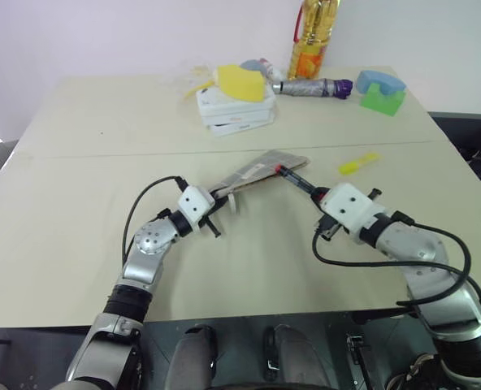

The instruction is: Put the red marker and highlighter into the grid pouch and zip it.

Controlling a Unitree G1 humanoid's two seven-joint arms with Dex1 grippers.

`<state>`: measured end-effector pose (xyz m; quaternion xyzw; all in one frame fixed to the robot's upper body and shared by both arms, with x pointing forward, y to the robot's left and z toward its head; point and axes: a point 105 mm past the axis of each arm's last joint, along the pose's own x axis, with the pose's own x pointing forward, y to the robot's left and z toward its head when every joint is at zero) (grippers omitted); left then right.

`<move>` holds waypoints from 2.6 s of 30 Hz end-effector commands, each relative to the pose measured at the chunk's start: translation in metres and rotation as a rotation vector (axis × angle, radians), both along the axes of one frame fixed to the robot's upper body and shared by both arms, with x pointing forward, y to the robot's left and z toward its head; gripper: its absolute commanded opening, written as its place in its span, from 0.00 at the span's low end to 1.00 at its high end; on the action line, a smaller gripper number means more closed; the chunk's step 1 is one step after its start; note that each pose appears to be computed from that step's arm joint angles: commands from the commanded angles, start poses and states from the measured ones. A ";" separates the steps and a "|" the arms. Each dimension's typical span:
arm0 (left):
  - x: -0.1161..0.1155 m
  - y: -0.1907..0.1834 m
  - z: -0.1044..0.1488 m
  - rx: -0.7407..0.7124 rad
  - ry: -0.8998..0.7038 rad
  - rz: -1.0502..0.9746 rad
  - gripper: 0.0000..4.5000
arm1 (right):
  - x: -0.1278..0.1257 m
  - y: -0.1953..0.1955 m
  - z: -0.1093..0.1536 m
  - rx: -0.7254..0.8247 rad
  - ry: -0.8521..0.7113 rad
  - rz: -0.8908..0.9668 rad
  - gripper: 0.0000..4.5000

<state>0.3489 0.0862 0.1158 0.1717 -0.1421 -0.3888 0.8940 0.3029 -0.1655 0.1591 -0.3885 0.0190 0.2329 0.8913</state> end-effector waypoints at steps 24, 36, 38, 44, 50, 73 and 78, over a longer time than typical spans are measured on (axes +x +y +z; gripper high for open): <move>-0.006 -0.005 0.014 -0.041 -0.039 -0.056 0.00 | -0.006 -0.011 0.002 -0.041 -0.016 -0.018 0.07; -0.013 -0.010 0.017 -0.031 -0.055 -0.112 0.00 | -0.012 -0.011 -0.006 -0.187 0.010 0.044 0.07; -0.016 -0.012 0.016 0.003 -0.061 -0.147 0.00 | -0.014 -0.009 -0.006 -0.270 0.012 0.090 0.07; -0.031 -0.021 0.012 0.094 -0.065 -0.289 0.00 | -0.023 0.010 -0.005 -0.469 0.024 0.267 0.07; -0.044 -0.030 0.007 0.152 -0.052 -0.399 0.00 | -0.021 0.032 -0.003 -0.573 -0.005 0.377 0.07; -0.001 0.004 0.002 0.114 -0.053 -0.023 0.00 | 0.011 -0.003 0.063 0.573 0.024 -0.053 0.98; 0.005 0.010 -0.001 0.089 -0.026 0.038 0.00 | 0.056 -0.062 0.010 0.718 0.122 -0.569 0.98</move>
